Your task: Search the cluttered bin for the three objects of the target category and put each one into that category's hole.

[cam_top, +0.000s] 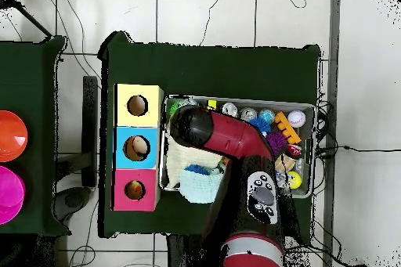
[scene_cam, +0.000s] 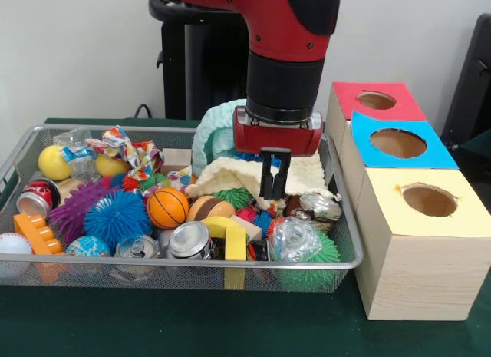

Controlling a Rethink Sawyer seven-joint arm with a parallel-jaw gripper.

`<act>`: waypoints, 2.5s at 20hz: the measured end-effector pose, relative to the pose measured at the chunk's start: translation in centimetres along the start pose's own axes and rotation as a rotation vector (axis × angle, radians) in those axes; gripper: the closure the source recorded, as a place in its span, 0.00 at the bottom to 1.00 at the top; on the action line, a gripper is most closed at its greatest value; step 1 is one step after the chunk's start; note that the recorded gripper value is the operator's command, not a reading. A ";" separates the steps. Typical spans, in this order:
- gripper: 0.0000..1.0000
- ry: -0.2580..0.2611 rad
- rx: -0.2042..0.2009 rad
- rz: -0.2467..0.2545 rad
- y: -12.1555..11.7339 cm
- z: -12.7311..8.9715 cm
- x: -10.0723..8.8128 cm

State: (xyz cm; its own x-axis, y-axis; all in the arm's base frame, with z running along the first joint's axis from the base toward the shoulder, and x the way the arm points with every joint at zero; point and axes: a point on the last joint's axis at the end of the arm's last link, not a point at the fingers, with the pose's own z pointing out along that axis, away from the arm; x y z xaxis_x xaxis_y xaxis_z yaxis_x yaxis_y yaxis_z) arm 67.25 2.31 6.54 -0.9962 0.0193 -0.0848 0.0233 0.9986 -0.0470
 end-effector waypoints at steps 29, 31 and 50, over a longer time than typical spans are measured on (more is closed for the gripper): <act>0.00 -0.058 -0.047 0.041 -0.5 1.2 -0.1; 0.00 -0.067 -0.049 0.041 -0.4 1.3 -0.2; 0.00 -0.089 -0.093 0.021 2.4 1.4 -0.9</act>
State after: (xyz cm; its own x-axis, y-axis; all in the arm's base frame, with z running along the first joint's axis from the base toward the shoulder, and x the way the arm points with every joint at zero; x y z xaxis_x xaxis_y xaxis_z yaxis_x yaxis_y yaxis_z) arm 68.28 4.62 5.11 -0.9842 0.0400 -0.1725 0.0322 0.9983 0.0482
